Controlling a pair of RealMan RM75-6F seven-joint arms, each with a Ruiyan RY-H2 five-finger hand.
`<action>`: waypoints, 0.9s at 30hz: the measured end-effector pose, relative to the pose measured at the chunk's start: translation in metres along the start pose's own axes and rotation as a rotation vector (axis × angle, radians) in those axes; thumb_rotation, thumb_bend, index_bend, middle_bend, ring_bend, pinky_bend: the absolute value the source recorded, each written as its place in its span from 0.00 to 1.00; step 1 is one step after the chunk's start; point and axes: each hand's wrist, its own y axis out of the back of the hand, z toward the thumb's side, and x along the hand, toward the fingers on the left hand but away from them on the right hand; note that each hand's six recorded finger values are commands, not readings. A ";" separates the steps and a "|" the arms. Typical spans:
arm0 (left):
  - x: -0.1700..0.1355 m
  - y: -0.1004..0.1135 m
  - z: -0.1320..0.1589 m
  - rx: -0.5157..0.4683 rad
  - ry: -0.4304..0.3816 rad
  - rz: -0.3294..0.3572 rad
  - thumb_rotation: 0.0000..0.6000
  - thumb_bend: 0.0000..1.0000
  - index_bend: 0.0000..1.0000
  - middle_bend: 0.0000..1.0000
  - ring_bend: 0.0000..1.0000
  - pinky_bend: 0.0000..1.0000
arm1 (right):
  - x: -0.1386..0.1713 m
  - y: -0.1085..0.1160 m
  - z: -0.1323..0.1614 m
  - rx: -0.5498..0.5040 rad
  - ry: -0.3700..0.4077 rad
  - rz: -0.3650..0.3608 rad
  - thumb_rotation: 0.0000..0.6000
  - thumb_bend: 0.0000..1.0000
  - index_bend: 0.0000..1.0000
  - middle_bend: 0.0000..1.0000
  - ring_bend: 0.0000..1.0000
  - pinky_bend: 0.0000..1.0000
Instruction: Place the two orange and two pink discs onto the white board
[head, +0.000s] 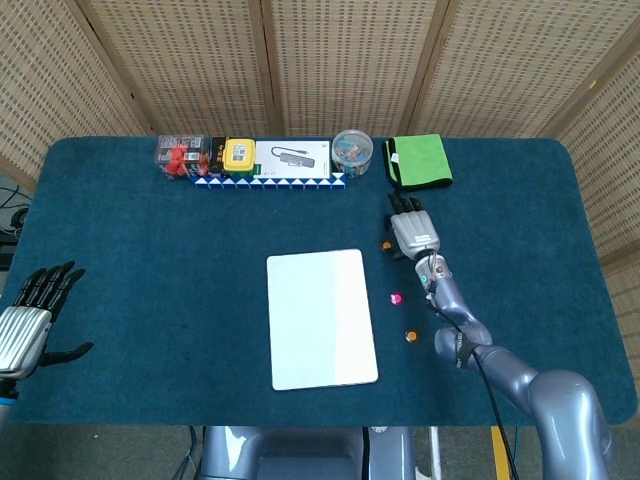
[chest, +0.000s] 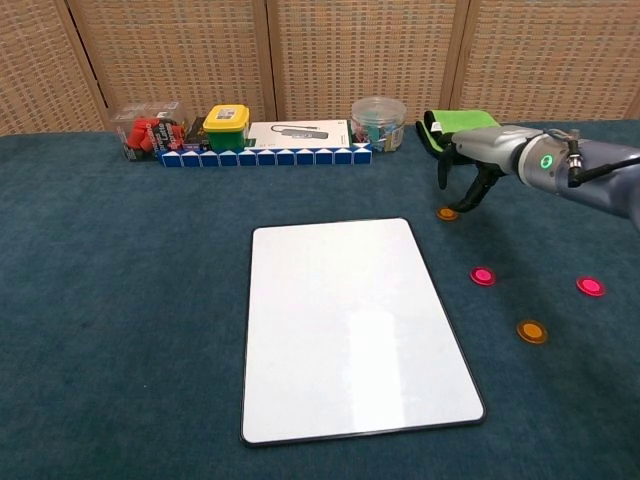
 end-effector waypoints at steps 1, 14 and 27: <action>0.000 0.000 0.000 0.000 0.000 0.000 1.00 0.00 0.00 0.00 0.00 0.00 | 0.000 -0.001 0.000 0.001 -0.001 0.002 1.00 0.36 0.39 0.00 0.00 0.00; 0.000 0.000 0.000 -0.007 -0.002 0.000 1.00 0.00 0.00 0.00 0.00 0.00 | -0.004 -0.012 0.013 0.015 0.001 0.035 1.00 0.36 0.39 0.00 0.00 0.00; 0.000 0.001 0.000 -0.012 0.000 -0.003 1.00 0.00 0.00 0.00 0.00 0.00 | -0.003 -0.020 0.010 0.066 -0.003 0.038 1.00 0.36 0.39 0.00 0.00 0.00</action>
